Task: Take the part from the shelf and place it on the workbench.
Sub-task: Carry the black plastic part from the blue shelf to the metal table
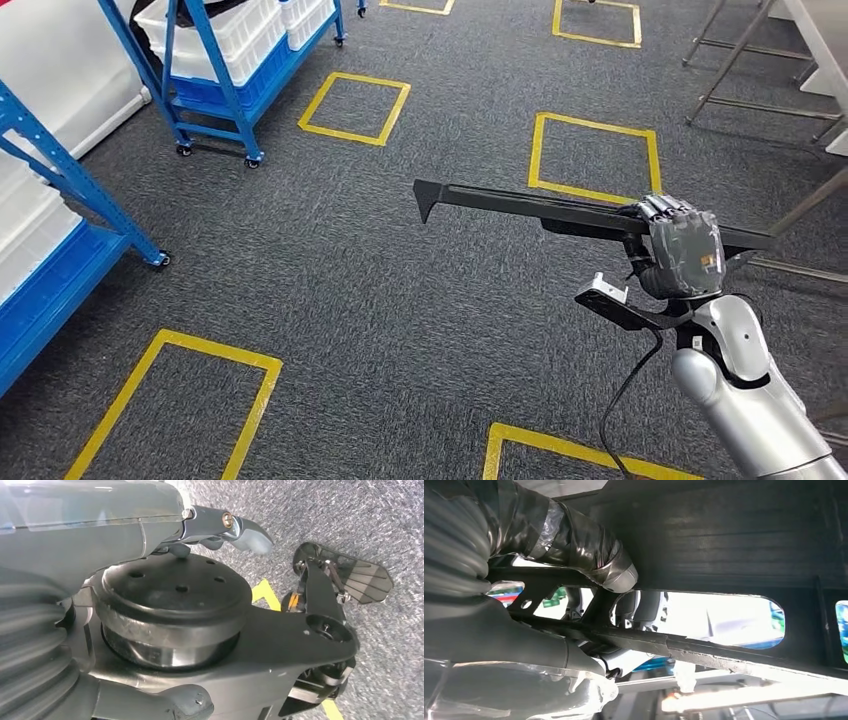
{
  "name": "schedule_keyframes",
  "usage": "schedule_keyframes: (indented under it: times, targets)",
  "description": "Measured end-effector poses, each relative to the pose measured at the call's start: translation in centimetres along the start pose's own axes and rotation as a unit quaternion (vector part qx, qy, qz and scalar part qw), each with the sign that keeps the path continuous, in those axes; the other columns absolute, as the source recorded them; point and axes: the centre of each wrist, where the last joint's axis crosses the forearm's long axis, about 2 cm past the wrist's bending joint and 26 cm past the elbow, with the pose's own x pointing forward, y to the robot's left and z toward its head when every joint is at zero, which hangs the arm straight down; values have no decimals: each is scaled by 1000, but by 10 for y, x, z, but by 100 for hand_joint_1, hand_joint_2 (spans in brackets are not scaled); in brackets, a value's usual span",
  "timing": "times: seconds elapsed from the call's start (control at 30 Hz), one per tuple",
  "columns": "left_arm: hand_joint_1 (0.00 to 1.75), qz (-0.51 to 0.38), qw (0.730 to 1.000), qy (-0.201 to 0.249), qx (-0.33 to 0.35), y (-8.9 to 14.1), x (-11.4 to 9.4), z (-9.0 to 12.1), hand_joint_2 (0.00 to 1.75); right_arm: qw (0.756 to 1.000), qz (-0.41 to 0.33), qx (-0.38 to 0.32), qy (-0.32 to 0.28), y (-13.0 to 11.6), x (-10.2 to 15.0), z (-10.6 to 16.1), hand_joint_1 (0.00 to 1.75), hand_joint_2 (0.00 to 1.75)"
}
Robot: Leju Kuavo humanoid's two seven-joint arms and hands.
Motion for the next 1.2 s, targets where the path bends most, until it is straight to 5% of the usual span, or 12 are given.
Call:
schedule_keyframes:
  times: [0.53,0.77,0.87,1.2]
  targets:
    - [0,39,999,-1,-2,2,-3,-1,175,1000,6,-5,-13,15,10,-36,175,175]
    - [0,169,985,-32,-12,5,-13,-2,175,997,-45,29,-61,72,91,-65,175,175]
    - [0,197,979,-50,-21,5,-17,-2,175,993,-72,40,-79,75,121,-69,175,175]
    - [0,224,972,-59,-27,10,-21,-3,175,990,-77,43,-109,44,96,-31,175,175]
